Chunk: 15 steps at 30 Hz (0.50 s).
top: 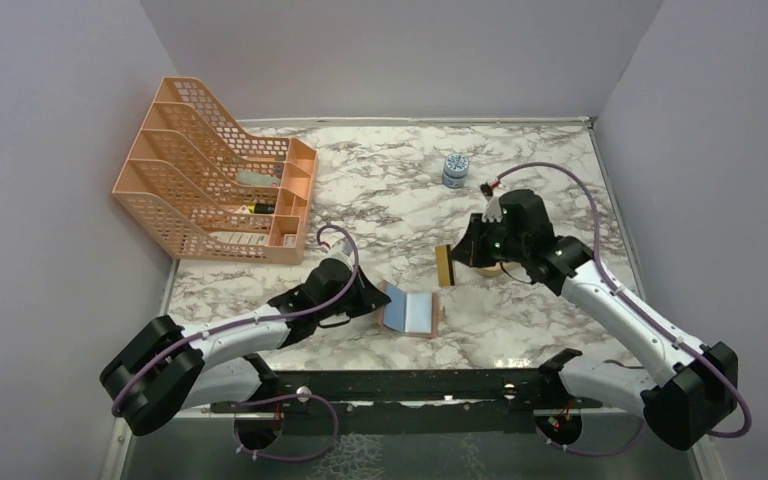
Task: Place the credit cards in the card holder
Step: Insert the credit card into the card holder.
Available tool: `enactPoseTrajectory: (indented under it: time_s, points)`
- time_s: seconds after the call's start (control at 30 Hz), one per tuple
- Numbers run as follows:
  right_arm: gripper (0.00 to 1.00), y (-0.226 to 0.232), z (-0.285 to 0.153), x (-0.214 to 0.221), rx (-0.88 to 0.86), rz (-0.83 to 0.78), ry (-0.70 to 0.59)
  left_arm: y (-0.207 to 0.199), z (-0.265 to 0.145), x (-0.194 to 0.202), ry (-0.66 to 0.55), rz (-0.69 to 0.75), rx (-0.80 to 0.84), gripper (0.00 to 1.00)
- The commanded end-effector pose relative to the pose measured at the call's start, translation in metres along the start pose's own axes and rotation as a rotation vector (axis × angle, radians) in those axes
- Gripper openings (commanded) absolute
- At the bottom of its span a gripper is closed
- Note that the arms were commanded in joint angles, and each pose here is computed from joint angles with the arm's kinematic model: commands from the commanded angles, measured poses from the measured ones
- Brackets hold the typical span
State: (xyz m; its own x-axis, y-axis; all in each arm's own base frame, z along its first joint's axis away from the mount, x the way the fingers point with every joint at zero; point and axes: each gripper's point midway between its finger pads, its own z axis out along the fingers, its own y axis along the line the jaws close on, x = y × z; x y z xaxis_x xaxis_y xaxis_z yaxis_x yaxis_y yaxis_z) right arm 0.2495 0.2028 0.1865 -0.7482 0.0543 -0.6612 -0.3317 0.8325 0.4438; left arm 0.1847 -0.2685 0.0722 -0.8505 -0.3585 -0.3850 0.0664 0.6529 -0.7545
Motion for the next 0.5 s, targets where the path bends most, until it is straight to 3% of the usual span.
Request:
enactPoseTrajectory:
  time_s: [0.0, 0.13, 0.3, 0.47]
  points:
    - [0.01, 0.043, 0.011, 0.023, -0.236, 0.12, 0.036, -0.011, 0.005, -0.01, -0.038, -0.033, 0.029, 0.0]
    - [0.01, 0.05, 0.03, 0.055, -0.244, 0.143, 0.106, -0.004, 0.006, -0.005, -0.021, -0.027, 0.012, 0.01]
    - [0.01, 0.061, 0.049, 0.091, -0.225, 0.153, 0.189, 0.002, 0.006, 0.0, 0.0, 0.007, -0.005, 0.18]
    - [0.01, 0.051, 0.061, 0.103, -0.19, 0.154, 0.201, 0.017, 0.003, -0.002, 0.002, 0.051, -0.098, 0.27]
